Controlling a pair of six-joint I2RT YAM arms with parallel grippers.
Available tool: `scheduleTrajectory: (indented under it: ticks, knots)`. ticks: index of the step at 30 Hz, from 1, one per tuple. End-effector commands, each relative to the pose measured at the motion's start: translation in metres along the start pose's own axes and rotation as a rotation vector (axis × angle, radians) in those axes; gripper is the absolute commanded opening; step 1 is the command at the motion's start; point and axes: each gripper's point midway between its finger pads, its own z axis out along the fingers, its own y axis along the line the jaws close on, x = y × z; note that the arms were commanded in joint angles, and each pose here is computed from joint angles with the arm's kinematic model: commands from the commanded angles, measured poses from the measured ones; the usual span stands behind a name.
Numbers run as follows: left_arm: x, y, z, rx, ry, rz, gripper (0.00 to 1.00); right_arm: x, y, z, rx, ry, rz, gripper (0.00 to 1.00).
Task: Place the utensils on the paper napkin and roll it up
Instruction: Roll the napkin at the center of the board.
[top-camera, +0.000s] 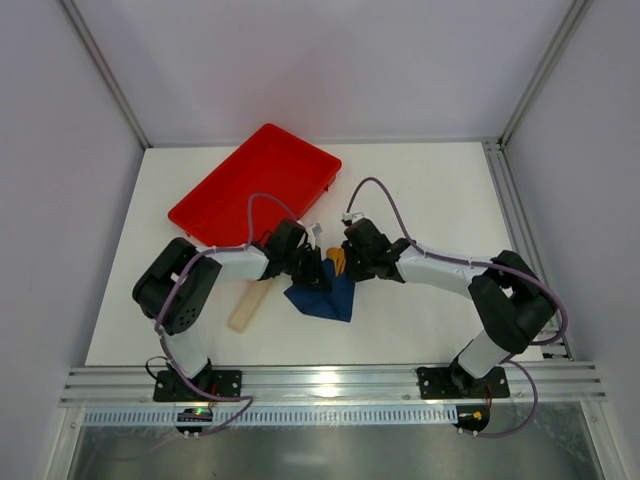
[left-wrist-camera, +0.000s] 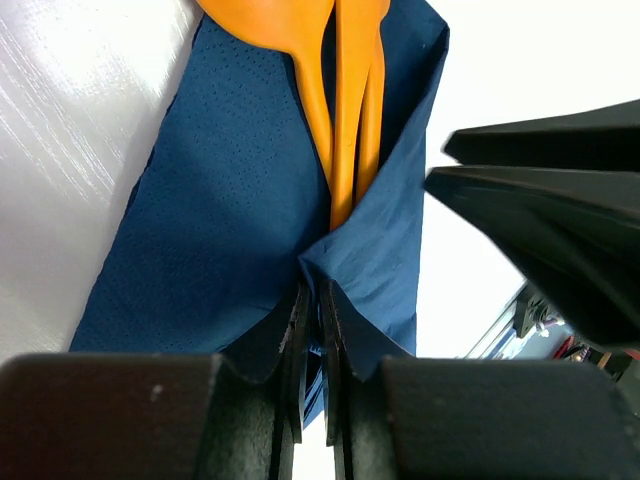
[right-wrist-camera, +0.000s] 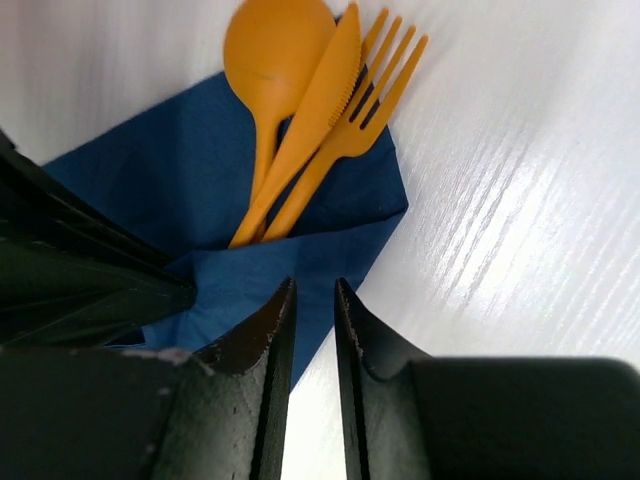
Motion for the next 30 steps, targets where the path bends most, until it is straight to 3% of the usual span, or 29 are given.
scheduleTrajectory:
  ticks: [1, 8, 16, 30]
  knots:
    - [0.0, 0.005, 0.001, -0.029, -0.015, 0.007, 0.13, -0.053, 0.015, -0.026, -0.033, -0.138, -0.004, 0.22]
    - [0.002, 0.005, 0.001, -0.033, -0.013, 0.007, 0.14, -0.077, 0.038, -0.014, -0.106, -0.164, -0.001, 0.05]
    - [0.003, 0.004, 0.005, -0.024, -0.021, 0.001, 0.14, -0.081, 0.052, 0.018, -0.151, -0.158, 0.048, 0.04]
    - [0.004, 0.006, 0.005, -0.037, -0.033, -0.022, 0.14, -0.052, 0.028, 0.043, -0.093, -0.038, -0.006, 0.04]
